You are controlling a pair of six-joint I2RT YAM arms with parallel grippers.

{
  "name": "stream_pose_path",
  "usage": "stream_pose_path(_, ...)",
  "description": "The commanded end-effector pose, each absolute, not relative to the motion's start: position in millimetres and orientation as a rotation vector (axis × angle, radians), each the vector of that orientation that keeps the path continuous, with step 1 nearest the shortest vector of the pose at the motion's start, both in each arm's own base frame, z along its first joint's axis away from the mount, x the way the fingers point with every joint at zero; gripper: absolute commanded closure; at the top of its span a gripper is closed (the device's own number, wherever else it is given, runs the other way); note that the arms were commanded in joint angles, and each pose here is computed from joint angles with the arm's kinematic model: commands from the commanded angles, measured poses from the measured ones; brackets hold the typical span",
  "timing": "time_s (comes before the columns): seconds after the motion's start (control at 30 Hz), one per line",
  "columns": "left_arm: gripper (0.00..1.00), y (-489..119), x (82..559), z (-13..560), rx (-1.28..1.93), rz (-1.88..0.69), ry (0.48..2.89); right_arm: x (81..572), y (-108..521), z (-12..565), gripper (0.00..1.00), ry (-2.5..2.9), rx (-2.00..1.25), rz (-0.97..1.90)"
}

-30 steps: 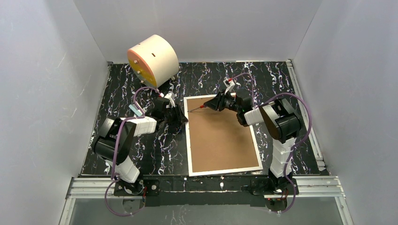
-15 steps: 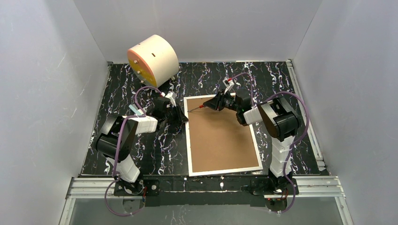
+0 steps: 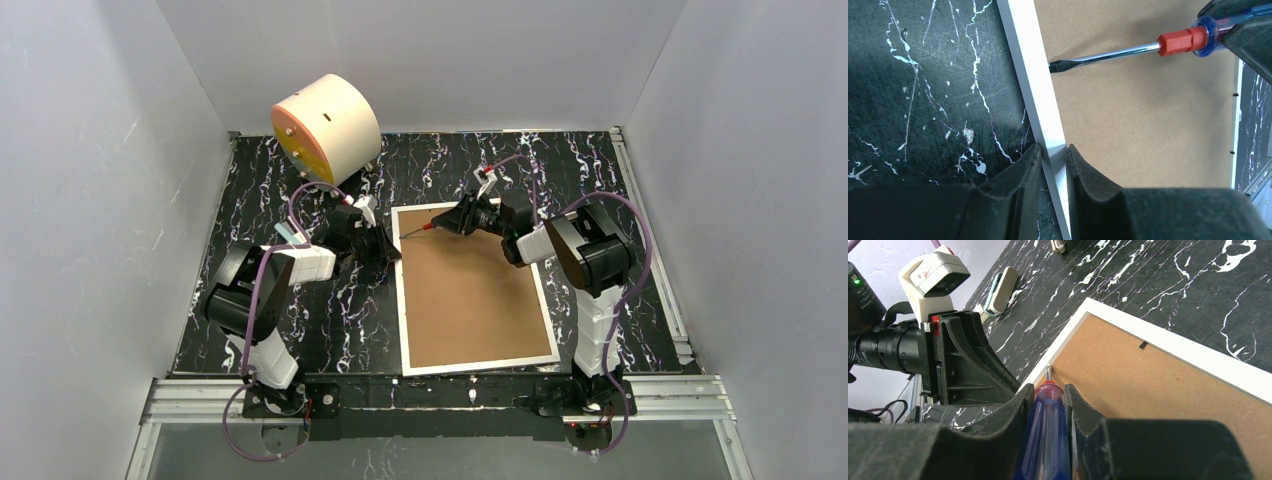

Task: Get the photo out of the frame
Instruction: Release the photo frame item from the photo frame.

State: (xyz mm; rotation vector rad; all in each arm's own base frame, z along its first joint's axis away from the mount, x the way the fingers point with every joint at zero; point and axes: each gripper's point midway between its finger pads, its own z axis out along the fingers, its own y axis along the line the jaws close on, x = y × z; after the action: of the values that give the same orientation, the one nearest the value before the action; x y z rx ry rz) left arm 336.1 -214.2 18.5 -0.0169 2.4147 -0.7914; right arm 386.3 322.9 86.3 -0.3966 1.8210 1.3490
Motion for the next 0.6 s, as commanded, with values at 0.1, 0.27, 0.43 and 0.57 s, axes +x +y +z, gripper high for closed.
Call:
stream_pose_path(0.1, 0.93, -183, 289, -42, -0.002, -0.594, 2.668, 362, 344, 64, 0.99, 1.918, -0.475, 1.349)
stream_pose_path(0.27, 0.93, -183, 290, -42, -0.01, -0.597, 2.664, 367, 353, 71, 0.99, 1.961, -0.534, 1.166)
stream_pose_path(0.43, 0.94, -182, 290, -42, -0.023, -0.593, 2.659, 372, 370, 77, 0.99, 2.006, -0.61, 0.991)
stream_pose_path(0.57, 0.94, -182, 289, -42, -0.049, -0.595, 2.654, 371, 390, 84, 0.99, 1.996, -0.652, 0.885)
